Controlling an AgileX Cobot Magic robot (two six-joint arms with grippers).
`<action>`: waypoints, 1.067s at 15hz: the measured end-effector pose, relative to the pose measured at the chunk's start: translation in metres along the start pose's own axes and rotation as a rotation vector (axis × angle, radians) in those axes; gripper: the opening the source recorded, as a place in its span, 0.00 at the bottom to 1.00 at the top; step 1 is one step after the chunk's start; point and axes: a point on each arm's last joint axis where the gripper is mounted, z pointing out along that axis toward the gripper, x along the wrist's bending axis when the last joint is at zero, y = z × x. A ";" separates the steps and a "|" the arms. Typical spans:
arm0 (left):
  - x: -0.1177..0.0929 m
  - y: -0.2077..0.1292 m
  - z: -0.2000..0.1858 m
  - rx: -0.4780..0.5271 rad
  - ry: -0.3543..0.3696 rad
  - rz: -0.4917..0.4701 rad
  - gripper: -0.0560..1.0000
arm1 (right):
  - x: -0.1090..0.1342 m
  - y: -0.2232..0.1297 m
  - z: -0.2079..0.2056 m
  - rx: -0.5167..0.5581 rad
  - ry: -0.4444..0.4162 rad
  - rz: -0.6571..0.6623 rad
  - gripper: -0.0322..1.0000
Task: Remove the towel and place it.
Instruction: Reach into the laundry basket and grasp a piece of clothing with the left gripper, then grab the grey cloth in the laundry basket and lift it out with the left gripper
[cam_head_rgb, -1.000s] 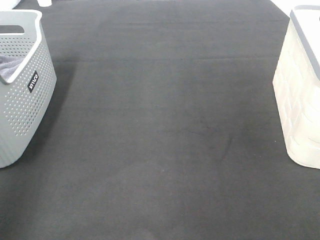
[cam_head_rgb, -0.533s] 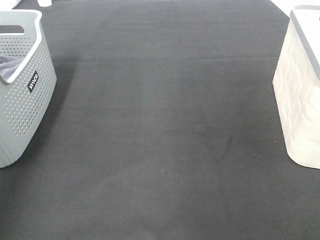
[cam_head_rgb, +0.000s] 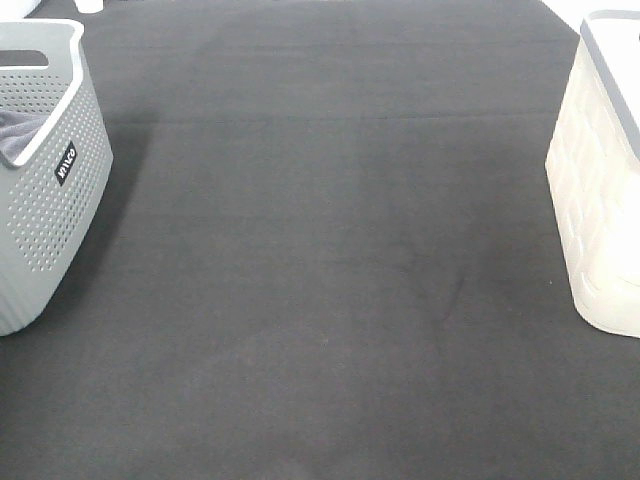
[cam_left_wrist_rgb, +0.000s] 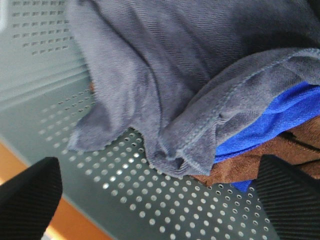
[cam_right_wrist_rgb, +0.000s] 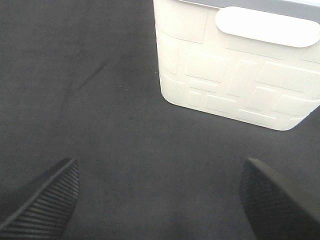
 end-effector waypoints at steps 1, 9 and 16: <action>-0.001 0.001 0.011 0.015 -0.018 0.025 0.99 | 0.000 0.000 0.000 0.000 0.000 0.000 0.80; -0.006 0.009 0.064 0.027 -0.035 0.116 0.95 | 0.000 0.000 0.000 0.000 0.000 0.000 0.80; -0.013 0.012 0.079 0.006 -0.084 0.102 0.40 | 0.000 0.000 0.000 0.000 0.000 0.000 0.80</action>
